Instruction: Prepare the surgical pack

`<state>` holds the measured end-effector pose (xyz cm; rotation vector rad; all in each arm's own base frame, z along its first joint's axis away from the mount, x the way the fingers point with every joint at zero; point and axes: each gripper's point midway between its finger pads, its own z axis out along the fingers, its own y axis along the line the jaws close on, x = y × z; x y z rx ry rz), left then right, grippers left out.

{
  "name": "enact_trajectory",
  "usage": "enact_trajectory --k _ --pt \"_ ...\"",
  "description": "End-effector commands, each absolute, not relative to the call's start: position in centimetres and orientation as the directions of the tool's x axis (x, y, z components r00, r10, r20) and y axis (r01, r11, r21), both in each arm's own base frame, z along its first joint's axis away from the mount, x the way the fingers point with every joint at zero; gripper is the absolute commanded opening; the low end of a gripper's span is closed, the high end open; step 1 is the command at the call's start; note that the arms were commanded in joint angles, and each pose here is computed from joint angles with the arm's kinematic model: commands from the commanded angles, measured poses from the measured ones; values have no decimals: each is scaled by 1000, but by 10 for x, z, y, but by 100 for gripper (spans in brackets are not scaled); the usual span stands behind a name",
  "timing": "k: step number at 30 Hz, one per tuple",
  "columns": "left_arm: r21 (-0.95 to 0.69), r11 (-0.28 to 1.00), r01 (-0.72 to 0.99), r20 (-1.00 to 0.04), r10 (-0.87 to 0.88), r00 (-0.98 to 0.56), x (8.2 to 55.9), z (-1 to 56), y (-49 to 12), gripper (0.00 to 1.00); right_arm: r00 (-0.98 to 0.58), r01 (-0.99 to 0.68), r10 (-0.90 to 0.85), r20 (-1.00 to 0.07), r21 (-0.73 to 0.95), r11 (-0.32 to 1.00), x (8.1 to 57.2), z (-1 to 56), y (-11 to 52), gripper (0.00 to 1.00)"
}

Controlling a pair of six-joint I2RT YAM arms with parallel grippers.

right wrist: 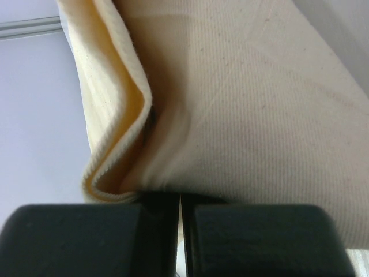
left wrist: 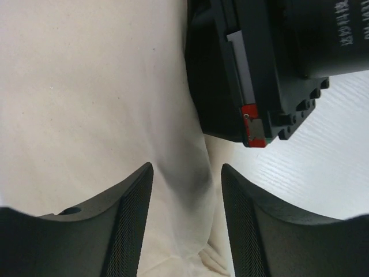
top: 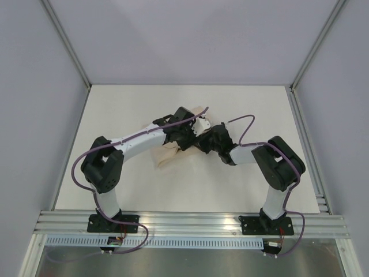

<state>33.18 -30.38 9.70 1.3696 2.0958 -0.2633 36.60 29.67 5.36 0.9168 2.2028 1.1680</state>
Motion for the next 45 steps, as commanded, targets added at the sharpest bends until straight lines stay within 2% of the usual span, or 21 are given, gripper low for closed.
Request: enact_trajectory --k 1,5,8,11,14,17,26,29,31,35,37,39,42,43,45 --pt "233 479 846 -659 717 -225 350 117 -311 59 -661 368 743 -104 818 442 358 41 288 2" --pt "226 486 844 -622 739 -259 348 99 -305 54 -663 367 741 -107 817 445 357 41 287 2" --pt "230 497 837 -620 738 -267 349 93 -303 42 -668 361 736 -109 817 449 356 41 288 2" --pt "226 503 834 -621 734 -274 350 95 -304 15 -670 352 733 -118 819 454 356 45 287 2" --pt "219 495 841 -619 736 -273 349 96 -305 4 -674 337 727 -135 819 465 354 52 284 2" --pt "243 486 840 -606 752 -260 351 95 -302 0 -673 327 726 -144 822 466 349 60 274 2" --pt "413 493 766 -602 779 -176 372 117 -287 0 -641 315 742 -195 816 486 327 84 221 3" --pt "469 443 764 -591 800 -102 363 115 -288 0 -633 316 745 -211 808 497 325 82 201 3" --pt "462 390 796 -568 820 -72 349 107 -289 6 -636 297 736 -232 806 511 324 89 194 3" --pt "323 250 913 -535 844 -42 315 74 -297 16 -641 272 704 -306 767 581 326 95 179 3" --pt "262 207 943 -507 861 -48 302 56 -296 18 -640 257 697 -323 765 591 328 100 178 3" --pt "219 189 957 -489 870 -60 294 45 -294 25 -653 219 676 -342 769 601 332 108 180 4" --pt "174 167 971 -495 867 -60 284 44 -296 36 -694 156 627 -354 776 611 341 120 189 8" --pt "162 160 974 -503 863 -58 281 45 -297 40 -720 147 605 -339 778 611 342 116 194 14" --pt "157 156 975 -511 858 -55 279 49 -297 42 -731 114 588 -347 788 606 350 124 201 19"
